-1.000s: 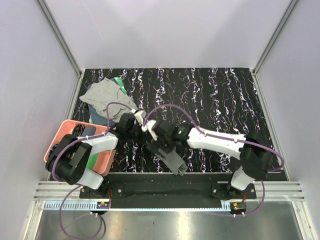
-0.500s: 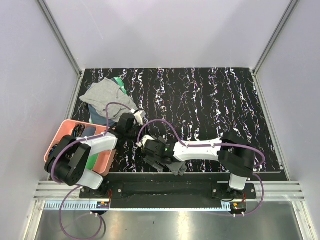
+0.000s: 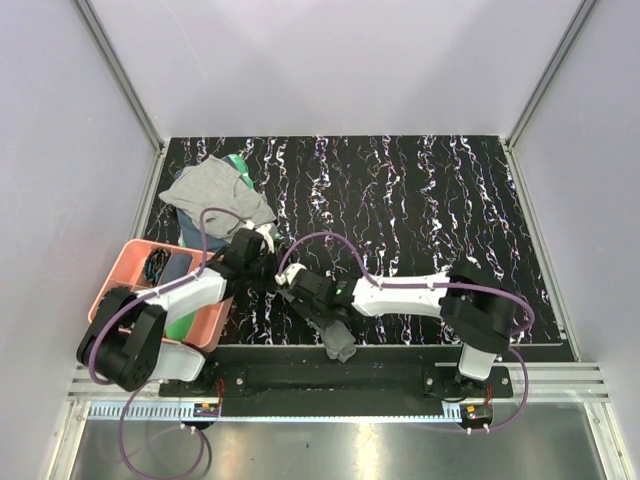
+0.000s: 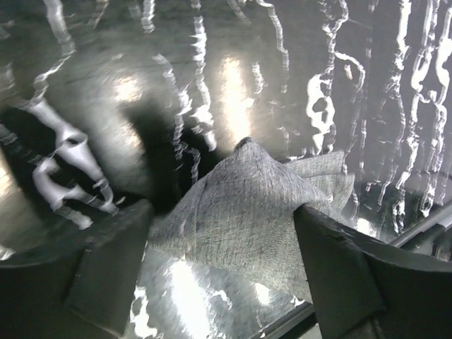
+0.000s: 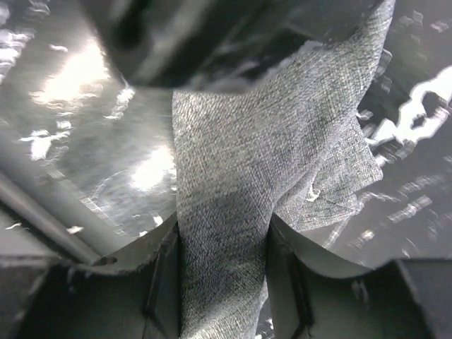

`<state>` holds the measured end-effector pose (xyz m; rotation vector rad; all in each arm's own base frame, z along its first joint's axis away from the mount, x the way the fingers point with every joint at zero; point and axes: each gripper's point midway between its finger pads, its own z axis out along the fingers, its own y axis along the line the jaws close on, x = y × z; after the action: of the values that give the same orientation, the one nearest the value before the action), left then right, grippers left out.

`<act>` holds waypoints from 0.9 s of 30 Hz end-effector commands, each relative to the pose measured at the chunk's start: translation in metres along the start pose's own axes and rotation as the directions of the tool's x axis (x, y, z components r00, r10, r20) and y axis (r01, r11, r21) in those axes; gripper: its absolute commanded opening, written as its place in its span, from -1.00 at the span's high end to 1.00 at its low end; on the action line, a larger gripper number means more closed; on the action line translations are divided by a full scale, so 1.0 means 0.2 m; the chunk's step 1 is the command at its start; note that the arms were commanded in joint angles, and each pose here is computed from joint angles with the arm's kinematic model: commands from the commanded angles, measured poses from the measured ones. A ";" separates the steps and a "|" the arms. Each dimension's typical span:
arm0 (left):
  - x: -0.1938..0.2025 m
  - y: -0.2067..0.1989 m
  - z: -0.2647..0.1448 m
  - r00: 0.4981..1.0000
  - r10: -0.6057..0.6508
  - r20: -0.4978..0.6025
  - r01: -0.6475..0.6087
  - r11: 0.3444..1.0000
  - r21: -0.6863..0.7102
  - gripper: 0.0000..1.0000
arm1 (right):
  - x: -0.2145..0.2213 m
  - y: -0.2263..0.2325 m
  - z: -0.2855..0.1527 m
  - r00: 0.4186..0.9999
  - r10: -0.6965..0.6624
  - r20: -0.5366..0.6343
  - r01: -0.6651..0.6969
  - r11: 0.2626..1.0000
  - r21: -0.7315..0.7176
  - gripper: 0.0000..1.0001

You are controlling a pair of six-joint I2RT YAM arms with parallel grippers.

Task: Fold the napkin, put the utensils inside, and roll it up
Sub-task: Roll the napkin with the utensil

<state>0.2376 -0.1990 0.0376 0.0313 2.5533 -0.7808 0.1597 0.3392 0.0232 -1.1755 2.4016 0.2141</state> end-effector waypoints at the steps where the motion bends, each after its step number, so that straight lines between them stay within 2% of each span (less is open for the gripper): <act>1: -0.08 -0.16 -0.15 0.995 0.065 0.076 -0.073 0.991 0.112 -0.83 | 0.16 -0.04 0.02 0.978 0.153 -0.143 -0.179 0.966 -0.187 0.05; 7: -0.08 -0.15 -0.21 0.988 0.079 0.131 -0.094 0.989 0.112 -0.88 | 0.09 -0.08 -0.04 0.974 0.189 -0.123 -0.222 0.893 -0.391 0.05; 13: -0.13 -0.19 -0.24 0.972 0.103 0.211 -0.137 0.979 0.151 -0.90 | 0.08 -0.11 -0.02 0.969 0.198 -0.149 -0.247 0.837 -0.489 0.07; 21: -0.07 -0.18 -0.13 0.987 0.084 0.140 -0.110 0.975 0.193 -0.78 | 0.04 -0.20 0.01 0.945 0.274 -0.177 -0.326 0.785 -0.526 0.08; 27: -0.13 -0.20 -0.06 0.983 0.079 0.163 -0.112 0.972 0.206 -0.68 | 0.00 -0.24 0.00 0.928 0.316 -0.199 -0.369 0.690 -0.623 0.10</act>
<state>0.2315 -0.2082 0.0638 0.1227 2.3987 -0.9159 0.1890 0.3082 0.0250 -0.9737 2.6963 1.1279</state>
